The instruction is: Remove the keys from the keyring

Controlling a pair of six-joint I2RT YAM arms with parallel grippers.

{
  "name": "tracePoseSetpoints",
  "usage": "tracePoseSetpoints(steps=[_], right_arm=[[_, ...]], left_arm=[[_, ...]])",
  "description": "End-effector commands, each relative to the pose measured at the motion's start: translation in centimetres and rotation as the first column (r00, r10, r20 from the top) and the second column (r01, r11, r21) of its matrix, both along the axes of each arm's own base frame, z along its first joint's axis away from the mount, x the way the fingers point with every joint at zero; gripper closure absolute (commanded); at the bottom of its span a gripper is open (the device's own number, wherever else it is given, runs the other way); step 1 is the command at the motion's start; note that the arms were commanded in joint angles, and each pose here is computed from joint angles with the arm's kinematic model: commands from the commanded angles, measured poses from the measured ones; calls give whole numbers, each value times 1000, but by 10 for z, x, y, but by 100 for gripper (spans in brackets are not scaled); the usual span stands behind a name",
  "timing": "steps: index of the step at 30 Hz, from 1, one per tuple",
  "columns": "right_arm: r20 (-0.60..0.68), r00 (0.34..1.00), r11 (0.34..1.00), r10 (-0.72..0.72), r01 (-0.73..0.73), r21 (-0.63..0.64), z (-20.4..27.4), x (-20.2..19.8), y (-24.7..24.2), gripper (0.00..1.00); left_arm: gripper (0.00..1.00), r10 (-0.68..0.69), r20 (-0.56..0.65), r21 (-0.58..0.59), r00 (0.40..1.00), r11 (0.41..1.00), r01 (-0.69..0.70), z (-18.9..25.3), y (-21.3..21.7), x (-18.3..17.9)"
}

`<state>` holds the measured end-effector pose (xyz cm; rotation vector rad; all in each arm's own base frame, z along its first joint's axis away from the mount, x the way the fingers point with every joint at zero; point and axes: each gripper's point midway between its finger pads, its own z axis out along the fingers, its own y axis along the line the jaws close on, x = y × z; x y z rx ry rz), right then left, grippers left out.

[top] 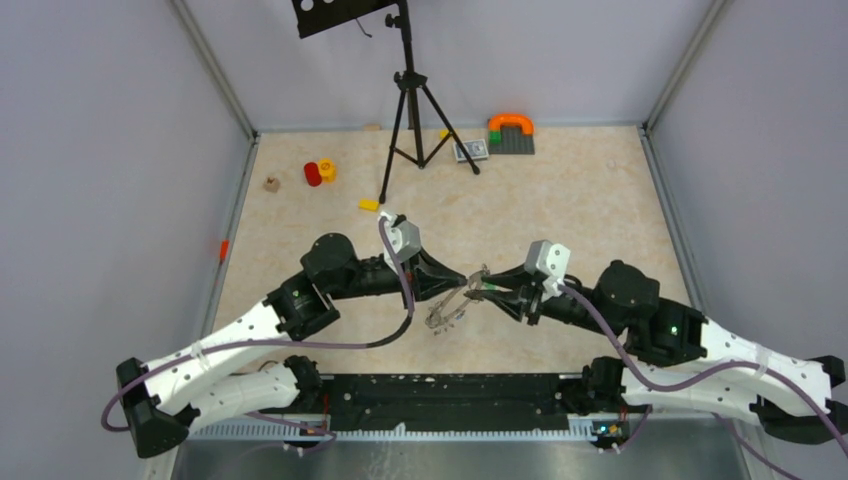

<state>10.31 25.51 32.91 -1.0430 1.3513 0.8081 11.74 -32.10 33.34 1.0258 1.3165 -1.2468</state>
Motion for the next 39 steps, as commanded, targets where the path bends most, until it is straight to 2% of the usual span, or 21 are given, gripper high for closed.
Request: tracePoseSetpoints(steps=[1,7,21,34,39], right_arm=[[-3,999,978,-39,39,207,35,8,9,74],[-9,1000,971,-12,14,239,37,4,15,72],[-49,999,989,-8,15,145,6,4,17,72],[-19,999,993,33,-31,114,1,0,26,74],[-33,997,995,-72,74,71,-8,15,12,72]], left_arm=[[100,-15,66,-113,998,993,22,30,5,-7],[100,-22,75,-126,997,992,32,33,7,-10],[100,-26,89,-134,996,990,38,35,9,-13],[100,-55,93,-122,994,990,66,32,9,-18],[100,17,45,-112,999,994,-11,25,12,-7]])
